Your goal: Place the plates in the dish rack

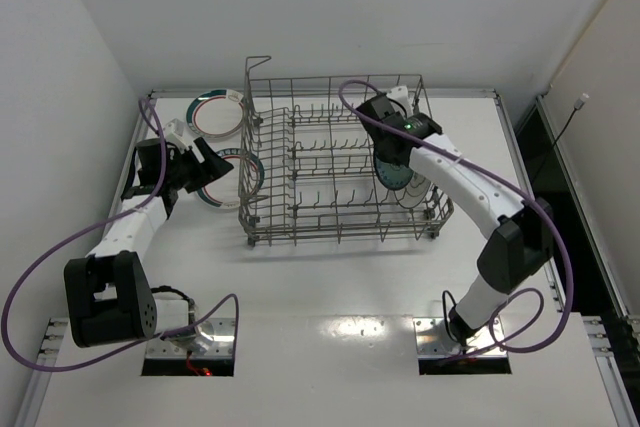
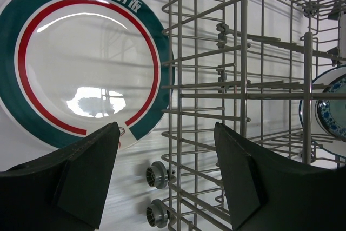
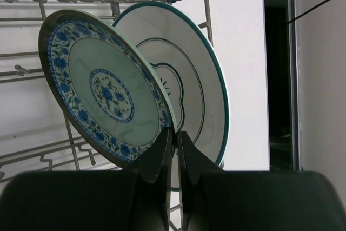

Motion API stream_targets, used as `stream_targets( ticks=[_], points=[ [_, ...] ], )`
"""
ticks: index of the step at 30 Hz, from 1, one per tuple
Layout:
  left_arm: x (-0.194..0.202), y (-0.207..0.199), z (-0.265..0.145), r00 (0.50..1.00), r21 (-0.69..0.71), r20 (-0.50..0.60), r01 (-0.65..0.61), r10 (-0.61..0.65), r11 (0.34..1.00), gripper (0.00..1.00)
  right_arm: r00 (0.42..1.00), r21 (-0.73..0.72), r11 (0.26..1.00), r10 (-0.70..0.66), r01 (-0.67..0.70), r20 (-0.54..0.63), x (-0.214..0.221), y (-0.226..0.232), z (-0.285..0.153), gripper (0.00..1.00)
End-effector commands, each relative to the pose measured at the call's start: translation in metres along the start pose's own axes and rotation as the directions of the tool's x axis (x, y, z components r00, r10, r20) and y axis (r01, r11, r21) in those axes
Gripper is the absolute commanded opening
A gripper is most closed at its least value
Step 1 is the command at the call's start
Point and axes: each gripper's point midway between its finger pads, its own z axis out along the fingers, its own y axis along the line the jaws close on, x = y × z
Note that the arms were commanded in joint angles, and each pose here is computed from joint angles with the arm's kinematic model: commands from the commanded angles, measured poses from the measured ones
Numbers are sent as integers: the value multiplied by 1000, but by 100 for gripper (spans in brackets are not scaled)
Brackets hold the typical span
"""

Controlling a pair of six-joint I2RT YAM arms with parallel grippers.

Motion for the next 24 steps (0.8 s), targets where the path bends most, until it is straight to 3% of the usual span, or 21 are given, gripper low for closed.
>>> stream_targets(
  ticks=[1,6,11,24],
  points=[
    [-9,-5,1,999,17,29,-33,33,999,68,995,62,996,65,-70,75,-17,-21,-17,0],
    [-7,-3,3,999,14,21,-29,29,999,68,984,74,991,102,-114,148,-51,-46,-43,0],
    [-7,-3,3,999,14,21,-29,29,999,68,984,75,991,96,-108,151,-55,-48,-45,0],
    [-7,-3,3,999,14,21,-29,29,999,68,999,61,998,-2,-1,52,-14,-13,-12,0]
  ],
)
